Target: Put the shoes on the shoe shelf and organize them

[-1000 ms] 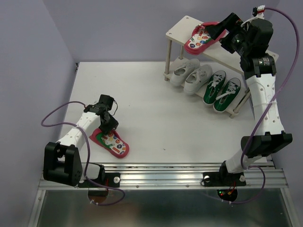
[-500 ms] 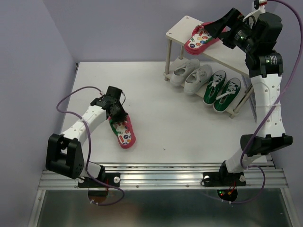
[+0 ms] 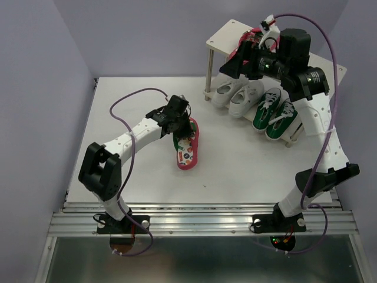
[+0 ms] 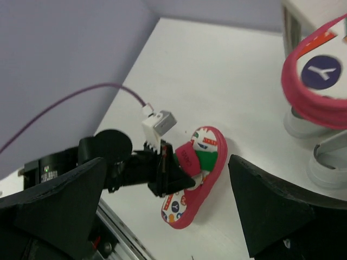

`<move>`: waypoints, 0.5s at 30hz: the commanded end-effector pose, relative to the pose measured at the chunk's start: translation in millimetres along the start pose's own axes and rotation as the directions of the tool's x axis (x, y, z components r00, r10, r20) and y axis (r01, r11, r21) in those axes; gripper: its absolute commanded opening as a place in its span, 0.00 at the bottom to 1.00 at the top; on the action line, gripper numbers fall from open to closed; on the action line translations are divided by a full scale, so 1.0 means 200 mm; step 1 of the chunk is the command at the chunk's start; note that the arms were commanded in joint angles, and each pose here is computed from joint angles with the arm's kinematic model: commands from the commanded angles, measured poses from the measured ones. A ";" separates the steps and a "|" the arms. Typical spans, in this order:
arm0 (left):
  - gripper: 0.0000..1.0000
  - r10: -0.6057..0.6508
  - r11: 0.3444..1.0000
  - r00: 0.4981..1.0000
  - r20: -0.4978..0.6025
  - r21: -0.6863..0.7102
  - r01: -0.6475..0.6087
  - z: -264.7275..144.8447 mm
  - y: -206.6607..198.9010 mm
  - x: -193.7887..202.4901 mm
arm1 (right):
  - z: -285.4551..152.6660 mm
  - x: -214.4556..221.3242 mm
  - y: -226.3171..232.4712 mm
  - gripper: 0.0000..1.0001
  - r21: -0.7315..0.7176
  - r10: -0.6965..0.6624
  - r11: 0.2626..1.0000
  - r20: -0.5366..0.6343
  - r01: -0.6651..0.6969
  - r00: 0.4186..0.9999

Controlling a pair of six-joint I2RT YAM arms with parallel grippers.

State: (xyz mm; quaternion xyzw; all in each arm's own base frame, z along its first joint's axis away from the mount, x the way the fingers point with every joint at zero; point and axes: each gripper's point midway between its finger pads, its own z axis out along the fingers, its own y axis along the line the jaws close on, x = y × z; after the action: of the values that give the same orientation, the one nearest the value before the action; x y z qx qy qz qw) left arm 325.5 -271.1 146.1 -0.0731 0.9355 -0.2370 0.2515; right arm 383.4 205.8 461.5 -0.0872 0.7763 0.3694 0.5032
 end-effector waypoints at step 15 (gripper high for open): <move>0.72 -0.027 0.992 1.000 -0.016 0.123 0.029 -0.01 -0.31 -0.14 | -0.05 0.94 -0.03 1.00 0.046 0.002 0.999 -0.260 0.011 0.966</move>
State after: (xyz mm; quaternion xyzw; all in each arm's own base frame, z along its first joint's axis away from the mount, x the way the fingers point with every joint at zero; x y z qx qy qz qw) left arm 348.3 -317.7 130.6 -0.0810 0.9423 -0.2497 0.2079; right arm 274.3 238.9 253.4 -0.1482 0.8970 0.3022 0.2867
